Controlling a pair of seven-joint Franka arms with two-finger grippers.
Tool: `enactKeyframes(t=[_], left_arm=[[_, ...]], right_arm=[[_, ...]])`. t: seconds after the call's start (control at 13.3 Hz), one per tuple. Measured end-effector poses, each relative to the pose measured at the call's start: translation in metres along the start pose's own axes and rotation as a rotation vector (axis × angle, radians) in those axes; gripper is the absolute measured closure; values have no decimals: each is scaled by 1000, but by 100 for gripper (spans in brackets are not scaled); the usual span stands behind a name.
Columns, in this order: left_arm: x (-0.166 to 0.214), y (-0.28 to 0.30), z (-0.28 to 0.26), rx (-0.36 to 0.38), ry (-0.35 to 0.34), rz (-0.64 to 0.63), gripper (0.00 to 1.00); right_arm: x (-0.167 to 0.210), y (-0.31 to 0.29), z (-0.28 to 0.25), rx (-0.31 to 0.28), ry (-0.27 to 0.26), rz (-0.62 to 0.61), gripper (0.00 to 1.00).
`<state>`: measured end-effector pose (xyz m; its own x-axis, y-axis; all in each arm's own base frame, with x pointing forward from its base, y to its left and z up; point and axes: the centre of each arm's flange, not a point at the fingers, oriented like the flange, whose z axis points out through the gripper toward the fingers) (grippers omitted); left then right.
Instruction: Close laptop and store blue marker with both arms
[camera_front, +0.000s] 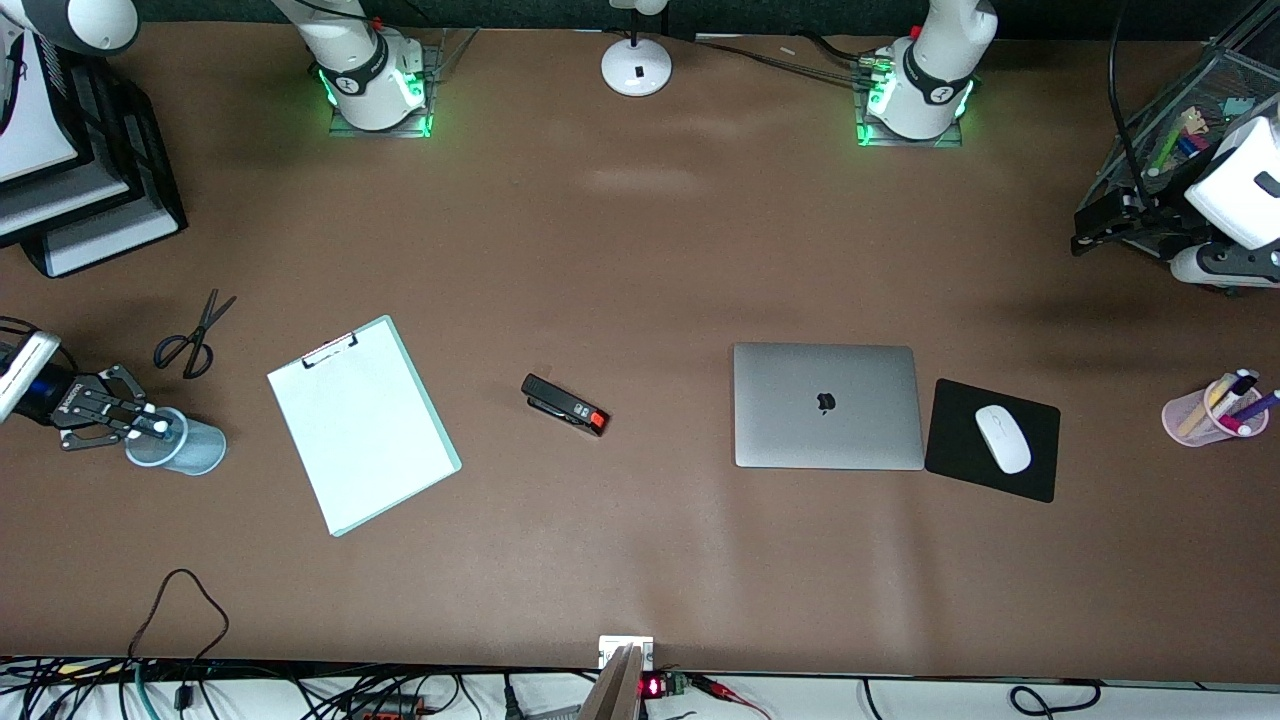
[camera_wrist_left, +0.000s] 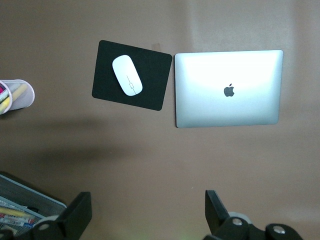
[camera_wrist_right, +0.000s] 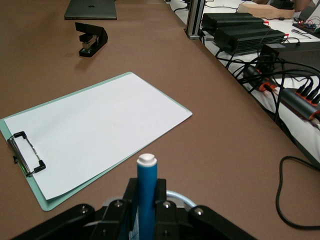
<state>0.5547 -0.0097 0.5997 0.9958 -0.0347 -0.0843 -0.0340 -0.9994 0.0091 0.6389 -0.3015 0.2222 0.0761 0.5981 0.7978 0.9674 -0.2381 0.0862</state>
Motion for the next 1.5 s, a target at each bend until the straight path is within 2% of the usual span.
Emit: enactKeyframes(t=[0.23,0.3,0.68,0.83,0.9,1.13,1.28,1.5], left_arm=[[0,-2,0,0,0,-3,0],[0,-3,0,0,0,-5,0],[0,-3,0,0,0,-6,0],[0,-3,0,0,0,-6,0],[0,-3,0,0,0,-6,0],[0,-3,0,0,1,-6,0],[0,-3,0,0,1,-6,0],[0,-3,-1,0,1,-6,0]], right_arm=[[-8,-3,2,1,2,11,82],[-8,-3,1,0,2,11,77],[2,4,-14,-7,-6,44,26],[23,12,-29,24,-26,92,5],[37,16,-39,44,-36,111,0],[82,28,-68,98,-79,160,0],[111,32,-87,124,-127,199,0],[168,36,-110,125,-215,234,0]])
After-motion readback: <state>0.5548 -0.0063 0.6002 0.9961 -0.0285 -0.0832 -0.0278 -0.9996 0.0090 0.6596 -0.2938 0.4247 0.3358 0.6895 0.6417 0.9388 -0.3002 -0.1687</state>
